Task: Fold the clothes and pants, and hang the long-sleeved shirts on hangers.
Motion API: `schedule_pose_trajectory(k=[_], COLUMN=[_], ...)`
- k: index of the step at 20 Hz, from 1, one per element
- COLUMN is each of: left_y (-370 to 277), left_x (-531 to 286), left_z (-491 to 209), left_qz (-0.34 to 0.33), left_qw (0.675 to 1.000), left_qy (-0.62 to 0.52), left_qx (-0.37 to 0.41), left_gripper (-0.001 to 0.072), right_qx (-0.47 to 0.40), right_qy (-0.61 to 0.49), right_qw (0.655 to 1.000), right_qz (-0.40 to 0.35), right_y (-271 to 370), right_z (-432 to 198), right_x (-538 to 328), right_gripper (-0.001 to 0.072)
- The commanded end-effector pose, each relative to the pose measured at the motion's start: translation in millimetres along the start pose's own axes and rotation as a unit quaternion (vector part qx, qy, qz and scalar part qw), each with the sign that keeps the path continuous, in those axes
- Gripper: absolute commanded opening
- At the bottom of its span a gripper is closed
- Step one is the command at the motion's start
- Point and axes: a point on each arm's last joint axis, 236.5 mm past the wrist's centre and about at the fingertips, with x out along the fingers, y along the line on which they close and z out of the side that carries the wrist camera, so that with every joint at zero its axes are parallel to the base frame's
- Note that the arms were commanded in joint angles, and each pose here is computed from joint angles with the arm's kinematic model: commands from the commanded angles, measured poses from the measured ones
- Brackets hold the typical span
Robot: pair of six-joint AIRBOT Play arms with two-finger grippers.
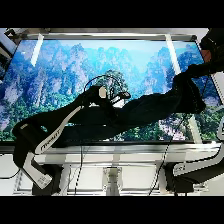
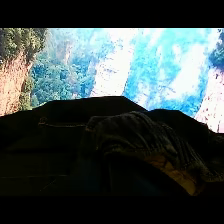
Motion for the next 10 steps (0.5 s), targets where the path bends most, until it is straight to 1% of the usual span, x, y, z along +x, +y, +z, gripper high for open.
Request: schedule_pose_trajectory(k=[1, 2, 4, 5, 6, 8, 10], left_y=[0, 2, 14, 28, 44, 78, 96], left_x=[5, 5, -9, -27, -51, -121, -207], left_z=[8, 9, 6, -1, -11, -36, -53], left_qz=[-0.004, -0.001, 0.017, 0.046, 0.084, 0.185, 0.285], left_qw=[1.000, 1.000, 0.999, 0.998, 0.995, 0.980, 0.954], left_qy=[-0.016, -0.018, -0.017, -0.006, 0.007, 0.023, -0.007], left_qx=[-0.008, -0.008, -0.026, -0.040, -0.049, -0.072, -0.092], left_gripper=[0.0156, 0.0021, 0.0025, 0.0025, 0.0025, 0.0024, 0.0024], right_qx=[0.000, 0.000, 0.001, 0.008, 0.009, 0.025, 0.038], right_qy=[0.001, 0.001, 0.001, 0.001, 0.001, -0.004, -0.021], right_qw=[1.000, 1.000, 1.000, 1.000, 1.000, 1.000, 0.999], right_qz=[0.001, 0.001, 0.001, 0.001, 0.001, 0.002, -0.004], right_y=[0, 0, 1, 0, 1, 2, 4], right_z=[0, 0, 0, 0, 0, 2, 10], right_x=[0, 0, 0, 0, 0, -1, -8], right_gripper=[0.0022, 0.0022, 0.0022, 0.0021, 0.0021, 0.0020, 0.0021])
